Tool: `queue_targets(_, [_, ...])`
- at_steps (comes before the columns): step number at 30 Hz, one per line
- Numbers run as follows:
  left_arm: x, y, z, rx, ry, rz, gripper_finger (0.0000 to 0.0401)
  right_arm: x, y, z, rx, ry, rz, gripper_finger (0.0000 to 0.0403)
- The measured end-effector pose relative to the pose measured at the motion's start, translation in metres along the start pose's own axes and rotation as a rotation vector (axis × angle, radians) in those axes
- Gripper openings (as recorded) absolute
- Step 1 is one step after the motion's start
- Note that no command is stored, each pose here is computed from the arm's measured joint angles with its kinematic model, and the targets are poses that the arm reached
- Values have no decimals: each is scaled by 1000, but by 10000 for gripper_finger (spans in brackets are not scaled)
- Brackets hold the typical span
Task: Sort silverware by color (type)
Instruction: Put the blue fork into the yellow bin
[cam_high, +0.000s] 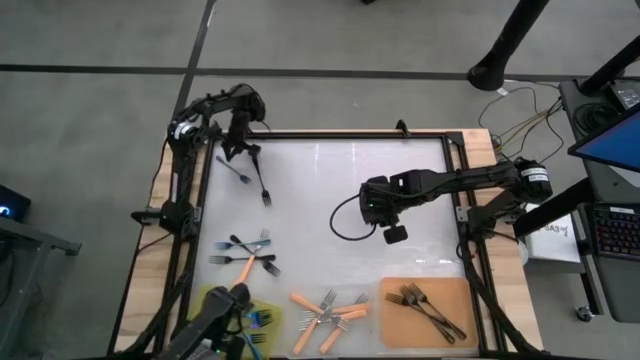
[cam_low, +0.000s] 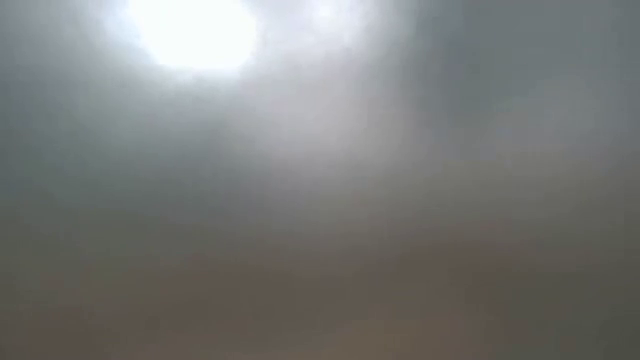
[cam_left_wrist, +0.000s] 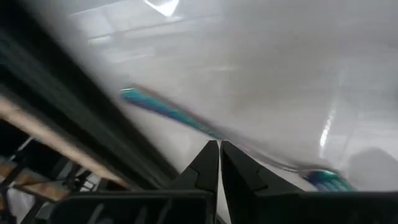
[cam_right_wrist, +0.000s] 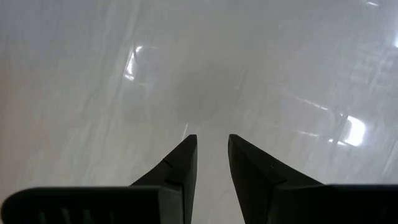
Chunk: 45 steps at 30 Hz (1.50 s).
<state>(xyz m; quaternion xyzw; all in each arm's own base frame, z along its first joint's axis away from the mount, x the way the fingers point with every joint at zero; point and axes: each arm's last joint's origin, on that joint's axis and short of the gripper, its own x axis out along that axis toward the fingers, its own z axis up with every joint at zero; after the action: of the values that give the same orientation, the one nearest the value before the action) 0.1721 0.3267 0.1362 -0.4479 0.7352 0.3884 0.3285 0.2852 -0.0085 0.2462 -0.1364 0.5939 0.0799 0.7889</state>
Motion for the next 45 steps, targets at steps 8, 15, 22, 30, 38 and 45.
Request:
queue_targets(8, [0, 6, -5, -75, 29, 34, 0, 0, 0, 0, 7, -2, -1, 82])
queue_targets(15, [12, 4, -7, -73, 95, -8, 0, 0, 0, 0, 13, -1, 0, 82])
queue_targets(22, [15, 3, -7, -60, 112, -31, 0, 0, 0, 0, 13, -1, 0, 82])
queue_targets(30, [16, 2, -6, -22, 118, -57, 0, 0, 0, 0, 28, -1, 0, 82])
queue_targets(38, [15, 1, -1, 20, 118, -63, 0, 0, 0, 0, 27, -2, -1, 82])
queue_targets(45, [13, -1, -1, 50, 127, -135, 0, 0, 0, 0, 26, -3, -1, 82])
